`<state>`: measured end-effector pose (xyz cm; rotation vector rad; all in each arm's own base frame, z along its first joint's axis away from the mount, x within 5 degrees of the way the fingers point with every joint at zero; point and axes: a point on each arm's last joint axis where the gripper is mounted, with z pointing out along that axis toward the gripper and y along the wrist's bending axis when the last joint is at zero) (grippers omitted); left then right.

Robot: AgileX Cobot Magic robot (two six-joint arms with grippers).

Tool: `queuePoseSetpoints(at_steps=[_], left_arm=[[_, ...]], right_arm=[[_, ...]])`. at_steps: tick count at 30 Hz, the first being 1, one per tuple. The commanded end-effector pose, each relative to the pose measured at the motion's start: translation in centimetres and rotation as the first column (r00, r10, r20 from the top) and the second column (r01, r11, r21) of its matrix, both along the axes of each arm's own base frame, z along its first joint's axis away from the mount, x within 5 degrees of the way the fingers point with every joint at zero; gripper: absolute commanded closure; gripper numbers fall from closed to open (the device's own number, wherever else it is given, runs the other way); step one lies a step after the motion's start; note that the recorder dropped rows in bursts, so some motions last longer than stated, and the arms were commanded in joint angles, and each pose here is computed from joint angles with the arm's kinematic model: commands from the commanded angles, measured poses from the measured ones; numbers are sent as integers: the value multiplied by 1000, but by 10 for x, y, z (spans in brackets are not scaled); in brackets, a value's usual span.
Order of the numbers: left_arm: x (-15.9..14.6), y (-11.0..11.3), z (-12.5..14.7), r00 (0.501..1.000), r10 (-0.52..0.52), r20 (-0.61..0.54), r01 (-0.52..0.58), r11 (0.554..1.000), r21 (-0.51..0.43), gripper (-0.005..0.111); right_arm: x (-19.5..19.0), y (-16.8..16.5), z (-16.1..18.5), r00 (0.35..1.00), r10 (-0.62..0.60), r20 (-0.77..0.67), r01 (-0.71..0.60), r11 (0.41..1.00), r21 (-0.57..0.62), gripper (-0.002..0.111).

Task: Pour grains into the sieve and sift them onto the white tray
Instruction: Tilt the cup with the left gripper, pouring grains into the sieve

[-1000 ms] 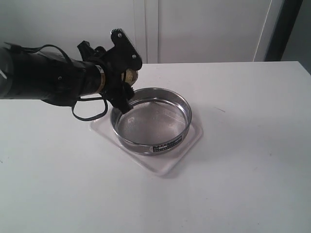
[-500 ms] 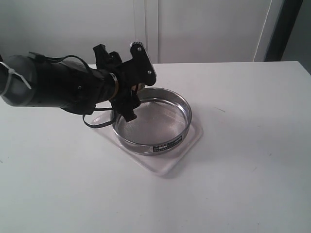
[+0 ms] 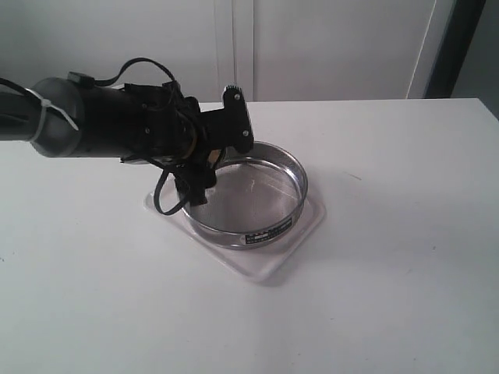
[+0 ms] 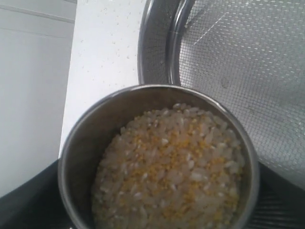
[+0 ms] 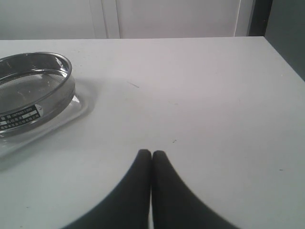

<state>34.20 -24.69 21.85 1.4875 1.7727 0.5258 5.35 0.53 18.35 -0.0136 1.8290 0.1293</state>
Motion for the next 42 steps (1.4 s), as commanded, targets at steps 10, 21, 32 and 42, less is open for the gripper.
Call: queuePoseSetpoints(at_steps=[10, 21, 32, 42], left_arm=[[-13, -13, 3, 996, -90, 6, 88, 988, 129, 107], [-10, -13, 0, 999, -50, -8, 50, 979, 199, 107], [-10, -28, -9, 993, -82, -86, 102, 962, 253, 107], [-10, -25, -11, 991, -91, -97, 117, 942, 313, 107]], right_arm=[[0, 0, -1, 1000, 1, 8, -1, 1000, 3, 108], [0, 0, -1, 1000, 1, 8, -1, 1000, 3, 108], [0, 0, -1, 1000, 1, 8, -1, 1000, 3, 108], [0, 0, -1, 1000, 1, 8, -1, 1000, 3, 108]])
